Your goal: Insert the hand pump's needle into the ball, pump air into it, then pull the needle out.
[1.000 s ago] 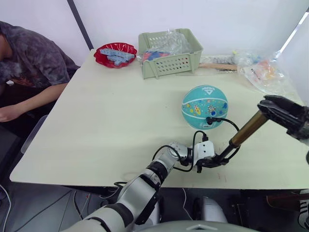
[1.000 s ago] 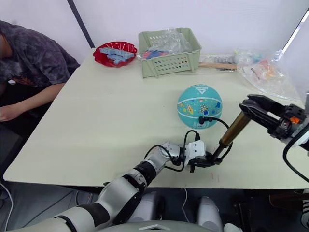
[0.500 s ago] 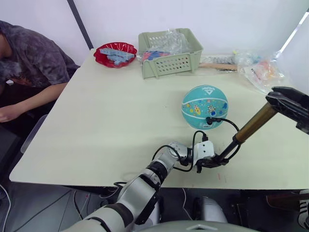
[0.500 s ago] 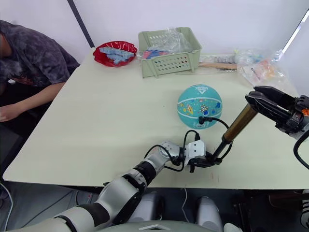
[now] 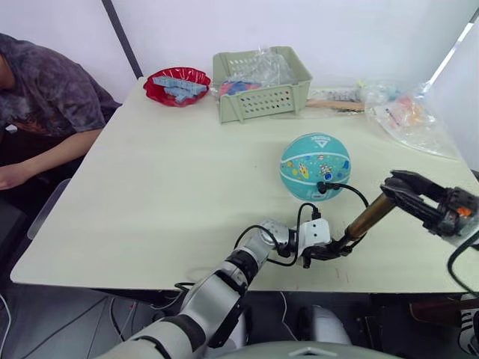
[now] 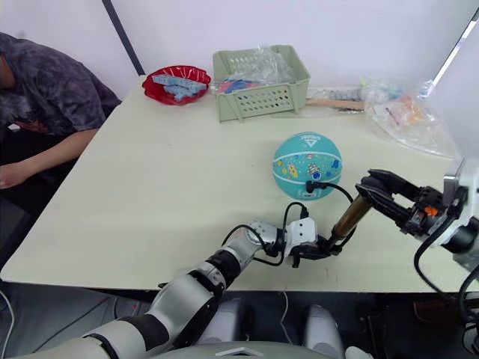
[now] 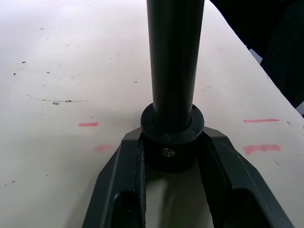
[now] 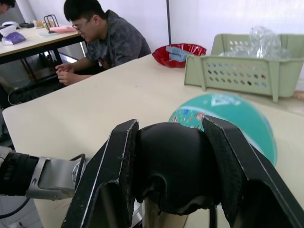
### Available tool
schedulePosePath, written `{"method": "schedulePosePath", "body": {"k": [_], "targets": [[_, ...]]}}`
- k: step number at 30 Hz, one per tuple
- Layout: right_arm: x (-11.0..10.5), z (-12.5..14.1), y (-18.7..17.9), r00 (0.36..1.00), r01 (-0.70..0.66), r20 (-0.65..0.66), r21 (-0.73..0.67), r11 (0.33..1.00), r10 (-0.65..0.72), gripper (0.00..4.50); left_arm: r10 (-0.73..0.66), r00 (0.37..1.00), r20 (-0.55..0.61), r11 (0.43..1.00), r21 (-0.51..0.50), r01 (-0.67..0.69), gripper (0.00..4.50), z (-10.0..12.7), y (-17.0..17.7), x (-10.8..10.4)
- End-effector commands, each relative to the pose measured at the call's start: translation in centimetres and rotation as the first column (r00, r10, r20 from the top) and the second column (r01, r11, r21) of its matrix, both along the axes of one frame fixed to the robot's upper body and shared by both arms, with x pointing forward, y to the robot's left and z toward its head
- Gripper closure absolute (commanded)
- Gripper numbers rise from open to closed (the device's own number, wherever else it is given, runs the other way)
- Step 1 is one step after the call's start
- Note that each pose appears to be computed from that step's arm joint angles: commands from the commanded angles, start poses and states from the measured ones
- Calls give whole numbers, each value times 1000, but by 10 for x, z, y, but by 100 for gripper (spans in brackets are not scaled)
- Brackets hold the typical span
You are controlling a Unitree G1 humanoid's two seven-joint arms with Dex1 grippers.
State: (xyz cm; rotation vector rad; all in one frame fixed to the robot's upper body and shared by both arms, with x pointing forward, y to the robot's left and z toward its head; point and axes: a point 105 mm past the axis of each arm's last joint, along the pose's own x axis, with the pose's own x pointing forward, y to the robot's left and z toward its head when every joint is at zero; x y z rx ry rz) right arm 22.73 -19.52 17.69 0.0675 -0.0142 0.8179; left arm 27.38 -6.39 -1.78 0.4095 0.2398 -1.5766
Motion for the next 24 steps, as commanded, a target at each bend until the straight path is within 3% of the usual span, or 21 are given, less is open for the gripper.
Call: {"method": "schedulePosePath", "body": {"k": [1, 7, 11, 16, 24], "targets": [[-4, -52, 1, 988, -5, -157, -40, 999, -1, 290, 23, 989, -148, 980, 199, 7, 339, -54, 34, -26], [-13, -87, 6, 980, -1, -201, -59, 998, -11, 290, 42, 986, -163, 983, 185, -12, 339, -53, 34, -24], [-13, -89, 10, 982, -6, -189, -63, 998, -6, 290, 52, 984, -170, 984, 178, -21, 339, -53, 34, -24], [-4, -60, 2, 994, 12, -106, -66, 998, -19, 290, 48, 986, -162, 985, 171, -20, 339, -52, 33, -24], [-1, 12, -13, 998, 20, 58, -57, 998, -17, 290, 43, 987, -158, 985, 173, -15, 339, -52, 33, -24]]}}
